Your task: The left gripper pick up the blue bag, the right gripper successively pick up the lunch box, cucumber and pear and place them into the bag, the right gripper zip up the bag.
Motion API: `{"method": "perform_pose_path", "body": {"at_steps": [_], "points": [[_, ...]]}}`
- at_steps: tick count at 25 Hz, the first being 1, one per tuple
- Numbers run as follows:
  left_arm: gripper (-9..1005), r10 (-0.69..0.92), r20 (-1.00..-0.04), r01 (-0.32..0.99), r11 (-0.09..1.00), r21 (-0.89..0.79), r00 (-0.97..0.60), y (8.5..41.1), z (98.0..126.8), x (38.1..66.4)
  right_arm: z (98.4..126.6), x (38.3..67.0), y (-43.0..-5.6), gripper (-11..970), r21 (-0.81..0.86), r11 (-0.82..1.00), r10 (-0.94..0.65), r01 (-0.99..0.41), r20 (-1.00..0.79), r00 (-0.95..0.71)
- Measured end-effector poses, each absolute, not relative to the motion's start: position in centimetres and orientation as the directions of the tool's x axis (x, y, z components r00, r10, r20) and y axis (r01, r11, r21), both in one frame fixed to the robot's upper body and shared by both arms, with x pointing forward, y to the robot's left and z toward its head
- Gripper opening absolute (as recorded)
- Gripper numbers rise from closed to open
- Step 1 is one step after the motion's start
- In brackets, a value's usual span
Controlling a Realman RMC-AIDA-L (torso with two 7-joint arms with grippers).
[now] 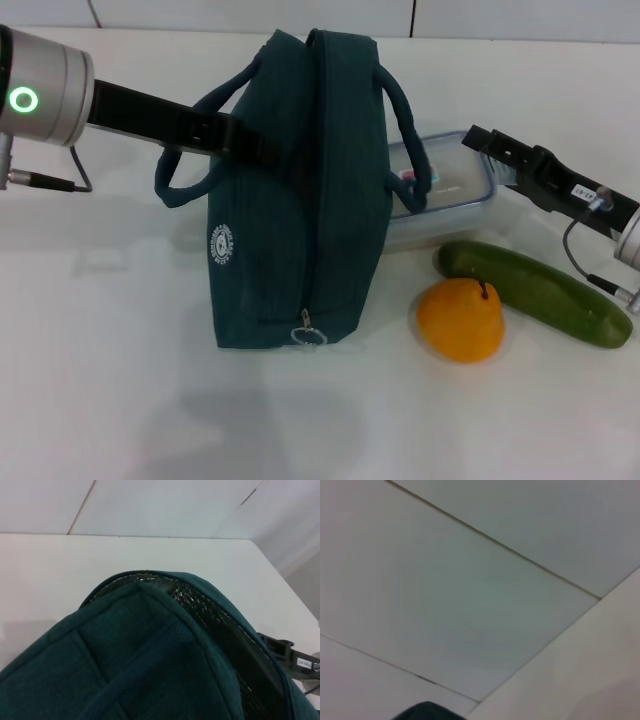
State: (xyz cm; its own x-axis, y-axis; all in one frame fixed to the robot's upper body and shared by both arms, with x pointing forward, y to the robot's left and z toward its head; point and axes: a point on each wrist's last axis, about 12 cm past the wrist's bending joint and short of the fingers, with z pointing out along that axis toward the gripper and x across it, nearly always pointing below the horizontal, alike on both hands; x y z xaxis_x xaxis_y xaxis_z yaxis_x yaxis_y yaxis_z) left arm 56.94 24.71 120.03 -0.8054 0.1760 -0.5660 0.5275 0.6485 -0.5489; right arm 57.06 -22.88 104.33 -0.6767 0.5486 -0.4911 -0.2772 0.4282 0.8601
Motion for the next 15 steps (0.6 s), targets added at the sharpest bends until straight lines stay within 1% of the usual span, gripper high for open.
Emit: {"method": "perform_pose_path", "body": {"at_steps": [5,15], "points": [[36,0.180,-0.569,0.533,0.645,-0.547,-0.802,24.51,120.17,57.07,104.43,56.57,-23.04,563,0.886,0.379,0.570,-0.266,-0.450,-0.688],[36,0.198,-0.565,0.542,0.641,-0.543,-0.801,24.11,120.06,57.25,104.85,56.78,-22.80,526,0.895,0.353,0.575,-0.272,-0.437,-0.692]]}}
